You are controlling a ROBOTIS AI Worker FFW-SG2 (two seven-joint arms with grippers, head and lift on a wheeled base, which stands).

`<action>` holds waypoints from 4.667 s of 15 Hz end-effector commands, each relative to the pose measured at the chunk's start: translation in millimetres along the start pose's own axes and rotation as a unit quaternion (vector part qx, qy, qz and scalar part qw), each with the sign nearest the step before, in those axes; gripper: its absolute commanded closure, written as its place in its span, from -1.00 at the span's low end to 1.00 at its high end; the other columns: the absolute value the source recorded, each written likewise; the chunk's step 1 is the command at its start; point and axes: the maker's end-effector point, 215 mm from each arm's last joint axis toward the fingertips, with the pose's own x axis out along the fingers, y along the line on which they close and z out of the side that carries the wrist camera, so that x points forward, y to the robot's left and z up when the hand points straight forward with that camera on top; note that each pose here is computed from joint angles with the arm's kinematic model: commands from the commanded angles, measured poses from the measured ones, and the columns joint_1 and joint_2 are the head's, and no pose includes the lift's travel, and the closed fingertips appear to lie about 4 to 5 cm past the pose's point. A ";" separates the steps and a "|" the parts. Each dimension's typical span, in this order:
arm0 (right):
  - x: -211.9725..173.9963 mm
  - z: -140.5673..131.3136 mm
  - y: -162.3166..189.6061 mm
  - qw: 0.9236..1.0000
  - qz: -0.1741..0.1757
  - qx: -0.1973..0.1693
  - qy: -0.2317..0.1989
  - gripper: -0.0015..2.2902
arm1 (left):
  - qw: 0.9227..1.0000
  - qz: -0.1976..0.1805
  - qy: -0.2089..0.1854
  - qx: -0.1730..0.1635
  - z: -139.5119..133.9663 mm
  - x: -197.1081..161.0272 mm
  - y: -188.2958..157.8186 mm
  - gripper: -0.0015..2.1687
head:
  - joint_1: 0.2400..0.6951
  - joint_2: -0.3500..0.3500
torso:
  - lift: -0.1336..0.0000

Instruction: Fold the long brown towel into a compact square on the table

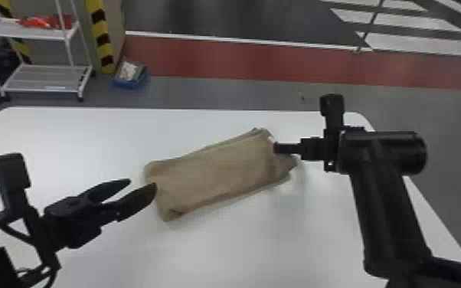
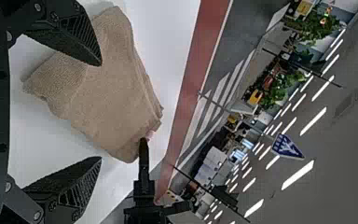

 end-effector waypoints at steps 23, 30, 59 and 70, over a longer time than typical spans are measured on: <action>-80.4 81.9 43.2 0.978 0.118 0.093 -0.147 0.25 | 1.000 0.007 0.002 -0.004 -1.1 -4.5 4.3 -0.82 | 1.00 -0.37 | -0.86; -79.1 100.8 107.2 0.975 0.158 0.015 -0.157 0.25 | 1.000 0.010 0.005 -0.003 -3.6 -7.9 3.3 -0.82 | 1.00 -0.31 | -0.86; -38.1 -74.9 314.6 0.933 0.337 -0.122 0.016 -1.00 | 1.000 0.007 0.003 -0.006 -2.8 -5.7 4.2 -0.82 | 1.00 0.47 | -0.86; -101.0 -27.3 268.6 0.924 0.359 -0.027 -0.131 -0.97 | 1.000 0.006 -0.014 0.019 35.5 12.7 6.0 -0.82 | 1.00 0.31 | -0.86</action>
